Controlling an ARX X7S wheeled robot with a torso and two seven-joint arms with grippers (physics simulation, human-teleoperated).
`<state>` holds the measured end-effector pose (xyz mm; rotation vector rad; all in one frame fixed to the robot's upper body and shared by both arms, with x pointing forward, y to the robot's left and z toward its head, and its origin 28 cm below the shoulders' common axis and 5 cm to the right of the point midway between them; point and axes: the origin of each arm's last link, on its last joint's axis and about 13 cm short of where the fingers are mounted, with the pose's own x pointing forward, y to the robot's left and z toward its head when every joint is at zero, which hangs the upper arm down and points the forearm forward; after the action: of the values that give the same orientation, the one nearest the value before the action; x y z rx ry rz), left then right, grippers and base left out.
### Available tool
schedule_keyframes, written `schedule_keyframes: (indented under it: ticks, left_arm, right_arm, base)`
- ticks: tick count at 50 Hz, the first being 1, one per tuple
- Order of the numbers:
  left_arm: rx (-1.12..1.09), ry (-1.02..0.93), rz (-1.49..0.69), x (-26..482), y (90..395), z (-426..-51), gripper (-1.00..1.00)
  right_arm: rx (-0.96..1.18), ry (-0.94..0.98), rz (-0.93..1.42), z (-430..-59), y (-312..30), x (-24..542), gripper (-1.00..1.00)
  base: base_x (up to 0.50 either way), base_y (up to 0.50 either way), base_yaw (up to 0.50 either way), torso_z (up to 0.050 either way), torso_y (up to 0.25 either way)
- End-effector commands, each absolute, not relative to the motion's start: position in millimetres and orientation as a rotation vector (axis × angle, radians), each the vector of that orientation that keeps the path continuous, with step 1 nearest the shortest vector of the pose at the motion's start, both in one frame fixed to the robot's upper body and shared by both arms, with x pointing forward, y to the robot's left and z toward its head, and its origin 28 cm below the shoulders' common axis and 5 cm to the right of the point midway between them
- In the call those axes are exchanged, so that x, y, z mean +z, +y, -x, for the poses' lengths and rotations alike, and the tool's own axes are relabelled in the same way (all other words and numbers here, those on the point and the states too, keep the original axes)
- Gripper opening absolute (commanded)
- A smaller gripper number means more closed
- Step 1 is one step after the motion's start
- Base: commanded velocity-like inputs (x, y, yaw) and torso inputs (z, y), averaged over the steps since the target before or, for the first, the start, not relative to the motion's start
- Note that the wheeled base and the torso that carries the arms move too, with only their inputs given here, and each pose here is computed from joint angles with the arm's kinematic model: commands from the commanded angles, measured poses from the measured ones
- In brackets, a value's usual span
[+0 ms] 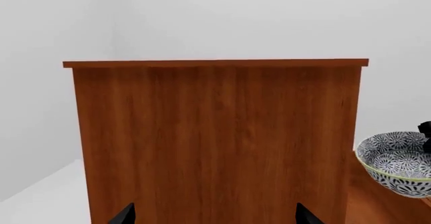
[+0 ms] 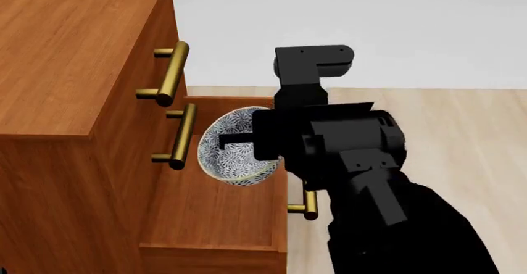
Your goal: Put the bowl in the bottom drawer of the cabinet.
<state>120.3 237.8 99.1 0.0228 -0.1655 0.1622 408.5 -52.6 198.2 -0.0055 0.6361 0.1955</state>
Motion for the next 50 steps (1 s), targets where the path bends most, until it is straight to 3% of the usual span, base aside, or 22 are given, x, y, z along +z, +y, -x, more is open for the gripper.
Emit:
schedule_keyframes:
  ticks: [1,50]
  left_arm:
    - [0.164,-0.166,-0.020,99.3,238.5,-120.5,1.00]
    - [0.173,-0.159,-0.011,95.3,240.3,-120.8,1.00]
  right_arm:
    - [0.192,0.639,0.013,-408.2,-50.4,194.7,-1.00]
    - [0.228,0.694,0.034,-398.0,-38.1,163.6,-1.00]
  base:
    - [0.00,0.00,0.00,0.000,0.000]
    - [0.00,0.00,0.00,0.000,0.000]
